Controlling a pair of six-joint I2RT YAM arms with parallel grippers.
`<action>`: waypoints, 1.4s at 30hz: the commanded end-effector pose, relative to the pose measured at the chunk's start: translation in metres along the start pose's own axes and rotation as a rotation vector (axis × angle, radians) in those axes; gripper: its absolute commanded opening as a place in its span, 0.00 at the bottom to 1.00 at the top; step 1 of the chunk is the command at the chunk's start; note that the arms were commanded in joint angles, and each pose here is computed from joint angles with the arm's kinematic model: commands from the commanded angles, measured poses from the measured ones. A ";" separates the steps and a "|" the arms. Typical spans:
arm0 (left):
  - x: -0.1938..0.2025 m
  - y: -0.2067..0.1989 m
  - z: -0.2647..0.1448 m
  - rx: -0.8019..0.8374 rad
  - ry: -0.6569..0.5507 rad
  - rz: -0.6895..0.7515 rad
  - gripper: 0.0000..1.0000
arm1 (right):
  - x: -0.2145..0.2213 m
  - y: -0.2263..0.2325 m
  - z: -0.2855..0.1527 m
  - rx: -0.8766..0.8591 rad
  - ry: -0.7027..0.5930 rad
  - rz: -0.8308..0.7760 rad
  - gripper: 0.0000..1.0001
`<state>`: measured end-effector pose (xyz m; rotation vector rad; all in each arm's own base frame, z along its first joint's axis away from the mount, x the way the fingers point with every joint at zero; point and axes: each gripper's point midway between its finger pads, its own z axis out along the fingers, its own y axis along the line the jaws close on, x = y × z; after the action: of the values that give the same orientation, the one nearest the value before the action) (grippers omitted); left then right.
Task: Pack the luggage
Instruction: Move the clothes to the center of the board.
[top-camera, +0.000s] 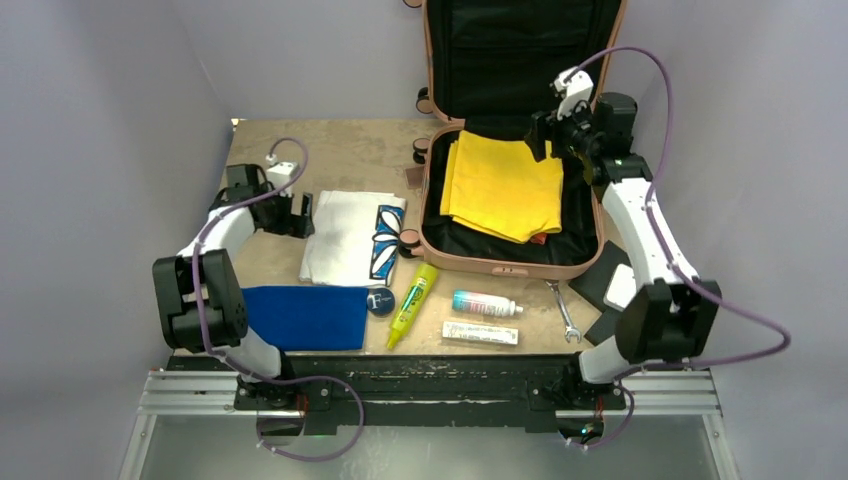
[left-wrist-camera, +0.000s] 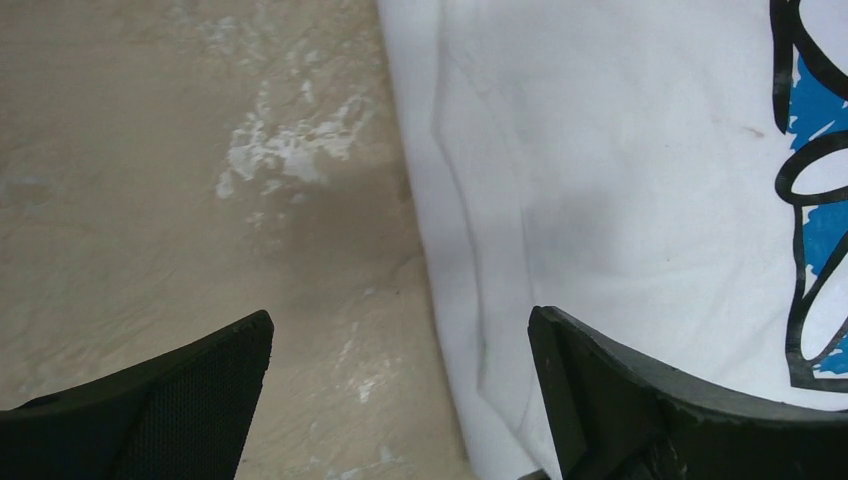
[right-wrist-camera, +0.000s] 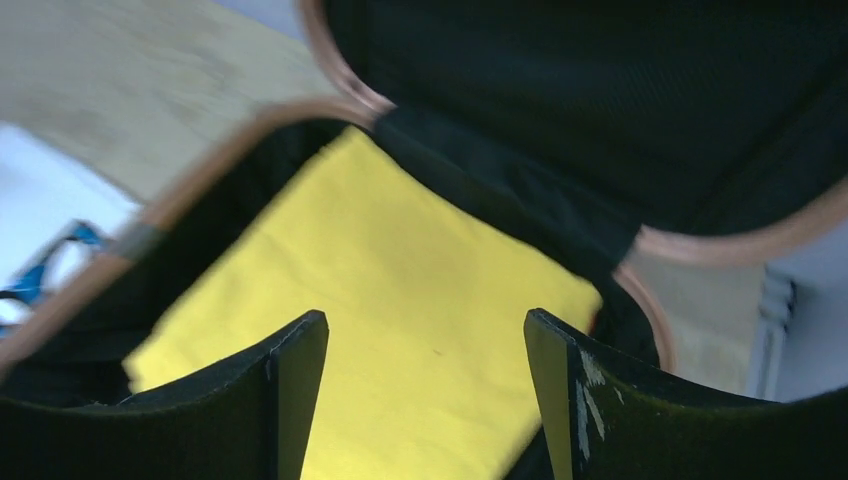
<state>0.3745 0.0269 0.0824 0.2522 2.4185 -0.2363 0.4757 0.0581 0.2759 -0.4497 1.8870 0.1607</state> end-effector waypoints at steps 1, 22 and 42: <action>-0.023 -0.011 0.017 -0.021 -0.005 0.104 0.99 | -0.054 0.087 -0.034 -0.295 -0.136 -0.027 0.76; 0.006 0.046 0.077 -0.418 0.180 0.042 0.84 | -0.088 0.278 -0.040 -0.688 -0.184 -0.123 0.79; -0.067 0.101 0.019 -0.490 -0.025 -0.138 0.99 | -0.043 0.364 0.081 -0.663 0.068 0.202 0.79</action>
<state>0.4726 0.1169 0.0399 -0.1490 2.4825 0.3248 0.4066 0.4185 0.2355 -0.7995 1.9164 0.9147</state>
